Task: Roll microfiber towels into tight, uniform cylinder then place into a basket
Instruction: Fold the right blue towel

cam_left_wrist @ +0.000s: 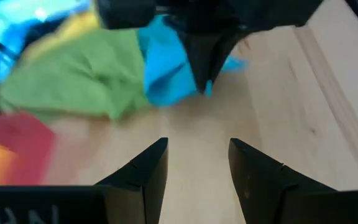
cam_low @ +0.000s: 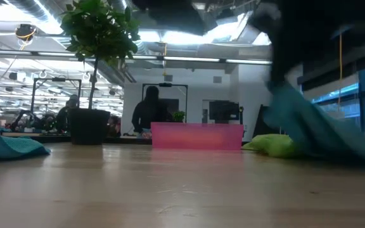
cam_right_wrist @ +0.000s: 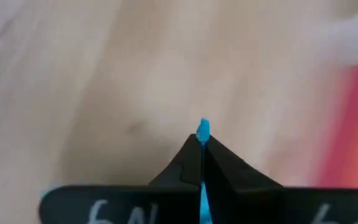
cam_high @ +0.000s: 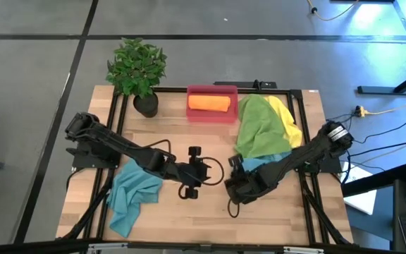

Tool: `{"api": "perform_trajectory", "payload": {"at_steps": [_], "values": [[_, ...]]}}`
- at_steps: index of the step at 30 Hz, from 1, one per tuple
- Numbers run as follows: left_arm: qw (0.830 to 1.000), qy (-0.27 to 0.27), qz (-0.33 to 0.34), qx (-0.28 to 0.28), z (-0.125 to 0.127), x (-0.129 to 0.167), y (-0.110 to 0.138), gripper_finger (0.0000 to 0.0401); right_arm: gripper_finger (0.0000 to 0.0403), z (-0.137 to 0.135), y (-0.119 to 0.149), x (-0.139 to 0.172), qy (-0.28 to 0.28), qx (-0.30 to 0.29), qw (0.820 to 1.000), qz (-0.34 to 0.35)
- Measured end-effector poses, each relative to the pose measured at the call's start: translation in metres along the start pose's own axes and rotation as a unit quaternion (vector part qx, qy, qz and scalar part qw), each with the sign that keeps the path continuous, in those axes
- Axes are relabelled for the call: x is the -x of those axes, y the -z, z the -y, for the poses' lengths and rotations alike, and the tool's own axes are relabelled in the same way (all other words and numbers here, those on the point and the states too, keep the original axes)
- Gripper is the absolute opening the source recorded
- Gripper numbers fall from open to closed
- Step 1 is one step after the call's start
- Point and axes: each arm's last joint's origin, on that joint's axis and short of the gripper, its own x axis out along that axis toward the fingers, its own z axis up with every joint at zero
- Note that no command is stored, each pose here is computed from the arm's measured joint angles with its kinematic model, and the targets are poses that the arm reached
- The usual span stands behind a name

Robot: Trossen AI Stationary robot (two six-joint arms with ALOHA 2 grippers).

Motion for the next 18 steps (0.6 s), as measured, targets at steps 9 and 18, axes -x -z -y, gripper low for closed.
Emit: {"api": "perform_trajectory", "payload": {"at_steps": [9,18], "values": [[0.989,-0.099,0.094,-0.058,0.036,0.067,-0.032,0.0156,0.0003,0.062,-0.046,0.104,0.177,-0.03,0.98,0.087],[0.98,-0.15,0.116,-0.064,0.048,0.097,-0.02,0.0156,0.0002,0.108,-0.06,0.192,0.212,-0.069,0.952,0.211]]}}
